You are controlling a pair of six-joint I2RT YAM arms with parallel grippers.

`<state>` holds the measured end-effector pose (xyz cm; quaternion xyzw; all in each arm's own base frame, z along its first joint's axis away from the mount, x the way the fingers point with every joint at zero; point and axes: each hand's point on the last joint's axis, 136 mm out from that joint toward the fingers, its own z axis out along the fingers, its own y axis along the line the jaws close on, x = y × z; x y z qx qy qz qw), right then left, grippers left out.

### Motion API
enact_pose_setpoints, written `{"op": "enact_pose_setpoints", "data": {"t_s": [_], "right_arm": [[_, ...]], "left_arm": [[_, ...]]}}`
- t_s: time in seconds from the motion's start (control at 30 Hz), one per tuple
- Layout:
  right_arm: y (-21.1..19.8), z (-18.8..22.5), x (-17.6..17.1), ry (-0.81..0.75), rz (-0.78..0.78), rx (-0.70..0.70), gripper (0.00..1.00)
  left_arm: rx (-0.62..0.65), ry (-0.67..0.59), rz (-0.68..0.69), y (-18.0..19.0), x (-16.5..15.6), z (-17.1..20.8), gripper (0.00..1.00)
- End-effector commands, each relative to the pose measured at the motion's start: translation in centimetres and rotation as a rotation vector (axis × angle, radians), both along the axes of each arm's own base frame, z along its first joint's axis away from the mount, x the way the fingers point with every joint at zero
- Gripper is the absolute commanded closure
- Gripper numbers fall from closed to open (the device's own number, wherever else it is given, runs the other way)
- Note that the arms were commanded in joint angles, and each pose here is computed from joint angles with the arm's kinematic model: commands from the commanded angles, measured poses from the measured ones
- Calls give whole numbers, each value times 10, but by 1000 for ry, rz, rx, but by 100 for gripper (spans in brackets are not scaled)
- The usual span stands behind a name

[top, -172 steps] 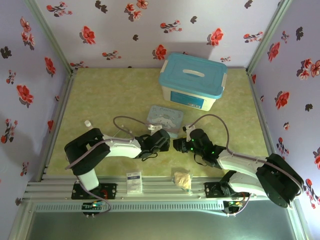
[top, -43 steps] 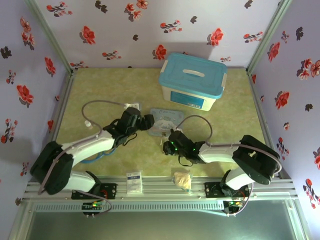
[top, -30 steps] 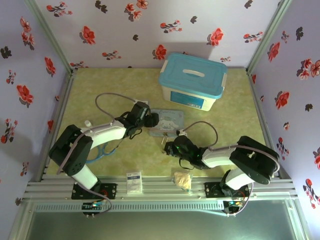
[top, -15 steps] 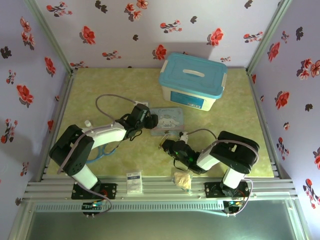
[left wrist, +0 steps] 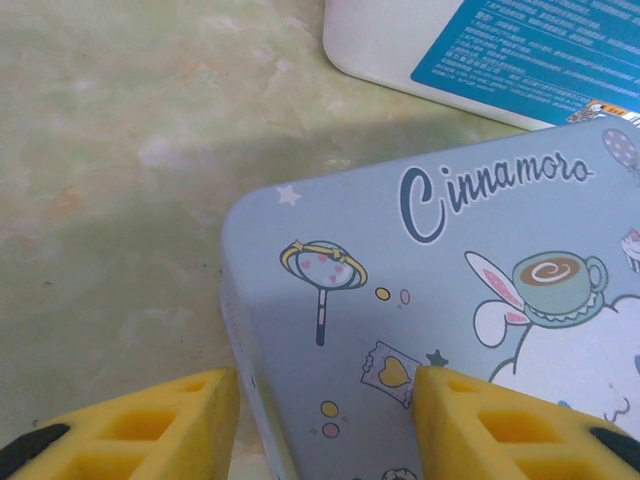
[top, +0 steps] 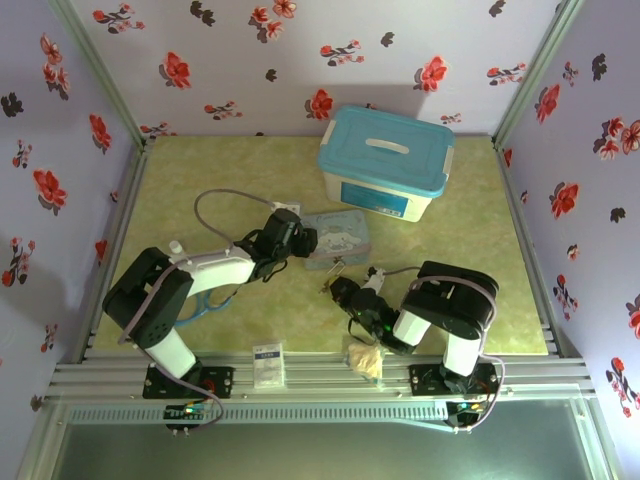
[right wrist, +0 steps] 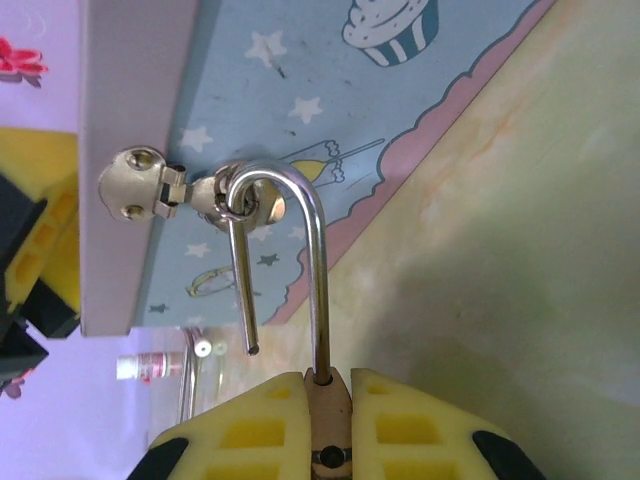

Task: Unlock the padlock with the key

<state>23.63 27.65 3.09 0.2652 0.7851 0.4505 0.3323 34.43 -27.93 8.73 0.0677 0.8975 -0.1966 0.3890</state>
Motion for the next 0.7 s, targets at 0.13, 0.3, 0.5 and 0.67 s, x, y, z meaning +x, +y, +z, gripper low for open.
{"op": "enact_pose_setpoints", "data": {"t_s": [0.13,0.3,0.5,0.67], "right_arm": [[-38,-7,18,-16,-219,-60,100],[-29,0,21,-44,-230,-34,100],[-39,-10,29,-31,-318,86,100],[-43,7,28,-106,-286,1,100]], "left_arm": [[167,118,-27,25,-24,-52,53],[161,115,-40,23,-26,-54,53],[167,119,-47,25,-29,-61,54],[169,120,-48,27,-31,-62,55]]}}
